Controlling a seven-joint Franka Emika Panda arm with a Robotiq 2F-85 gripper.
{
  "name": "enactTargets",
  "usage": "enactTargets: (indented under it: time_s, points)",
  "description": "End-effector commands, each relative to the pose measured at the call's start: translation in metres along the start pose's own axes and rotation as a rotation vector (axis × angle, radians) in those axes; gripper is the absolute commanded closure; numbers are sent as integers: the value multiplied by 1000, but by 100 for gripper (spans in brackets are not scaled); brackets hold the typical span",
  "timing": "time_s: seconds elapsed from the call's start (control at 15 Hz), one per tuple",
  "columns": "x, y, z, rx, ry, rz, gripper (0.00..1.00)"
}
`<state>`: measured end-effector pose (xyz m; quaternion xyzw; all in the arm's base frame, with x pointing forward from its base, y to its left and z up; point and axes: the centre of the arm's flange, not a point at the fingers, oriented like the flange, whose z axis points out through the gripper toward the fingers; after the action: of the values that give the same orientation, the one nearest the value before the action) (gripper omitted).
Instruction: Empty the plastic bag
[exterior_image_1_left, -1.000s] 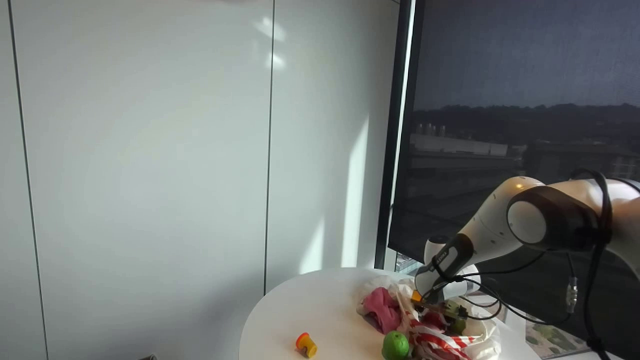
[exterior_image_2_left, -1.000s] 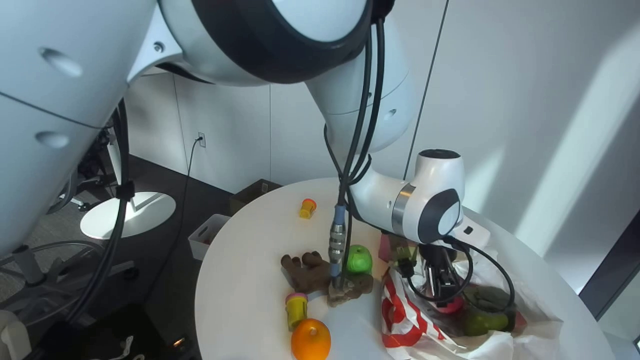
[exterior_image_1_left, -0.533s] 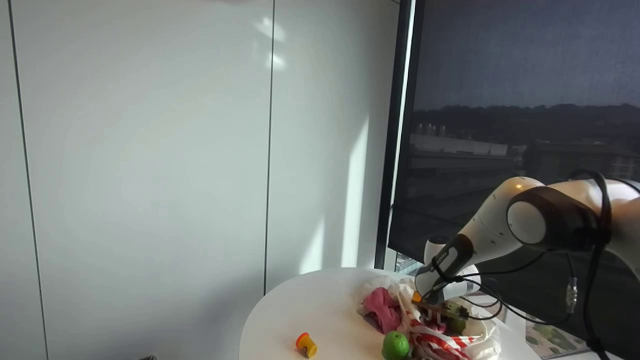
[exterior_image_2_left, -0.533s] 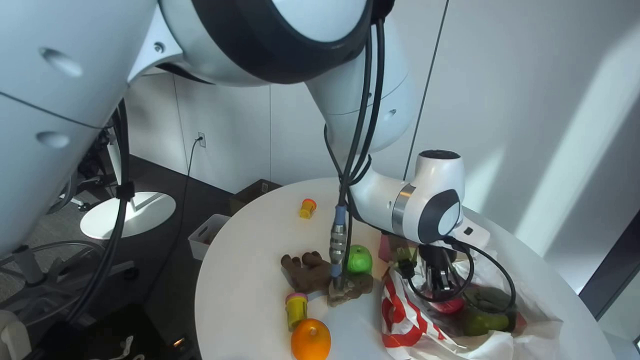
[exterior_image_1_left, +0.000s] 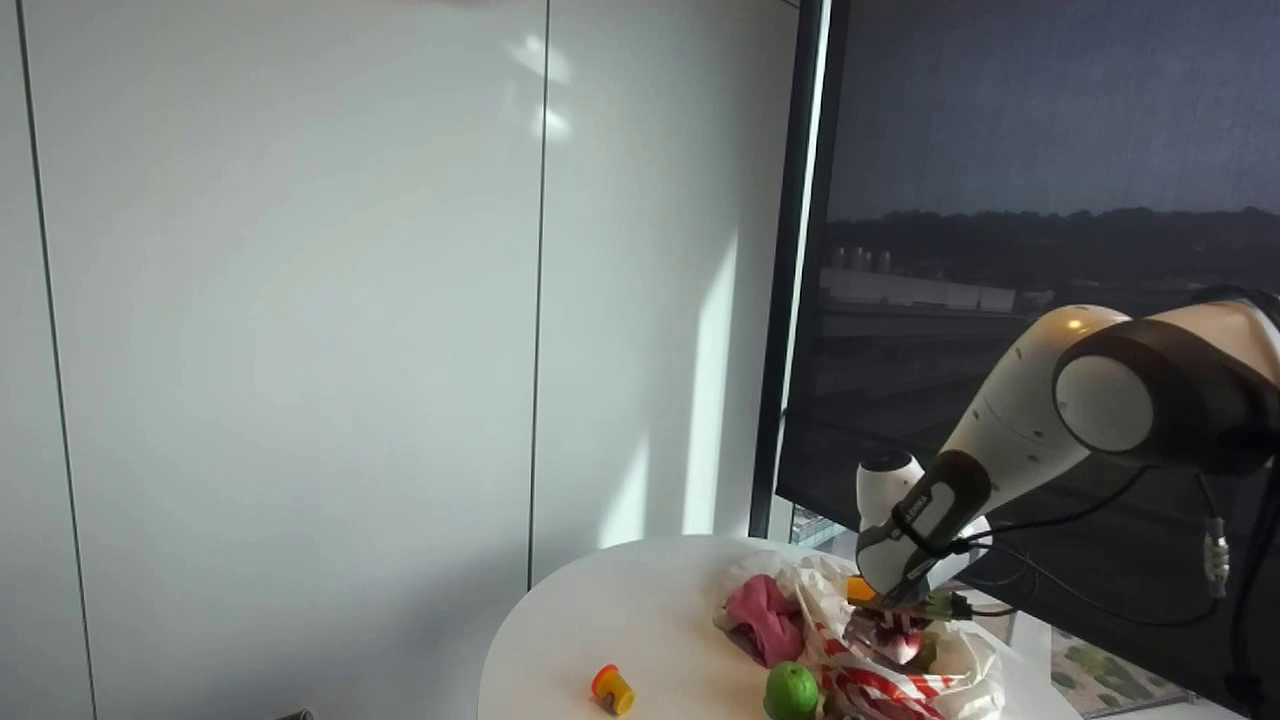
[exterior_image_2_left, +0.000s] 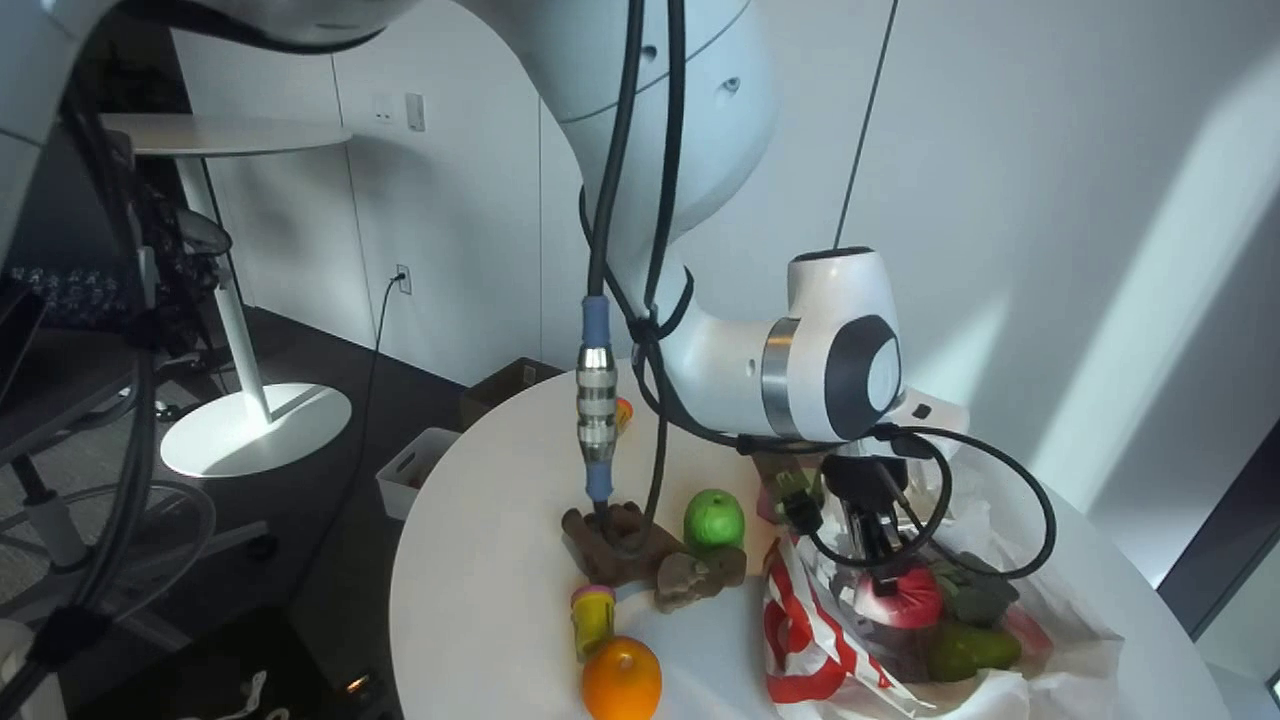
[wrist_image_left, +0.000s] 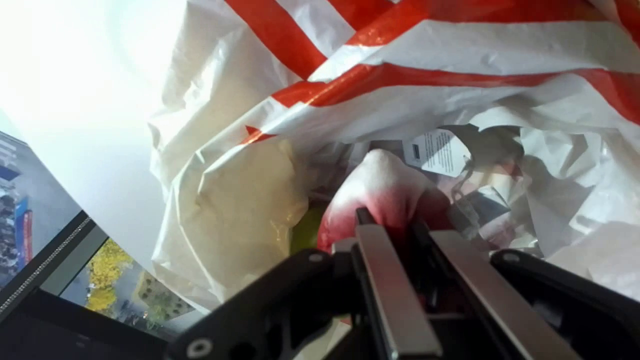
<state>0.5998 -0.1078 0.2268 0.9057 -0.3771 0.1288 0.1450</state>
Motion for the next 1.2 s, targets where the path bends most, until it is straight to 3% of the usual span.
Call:
enactTargets:
  time_s: [0.0,0.33,0.6,0.8,1.0,1.13]
  points:
    - [-41,29,-75,32,90,-92,83]
    - [-92,47,-140,196,280,-236,84]
    - [-149,47,-183,331,255,-438,84]
    - [-190,25,-193,430,215,-541,85]
    - [-231,-15,-176,519,149,-648,88]
    - [-258,-41,-165,533,104,-695,88]
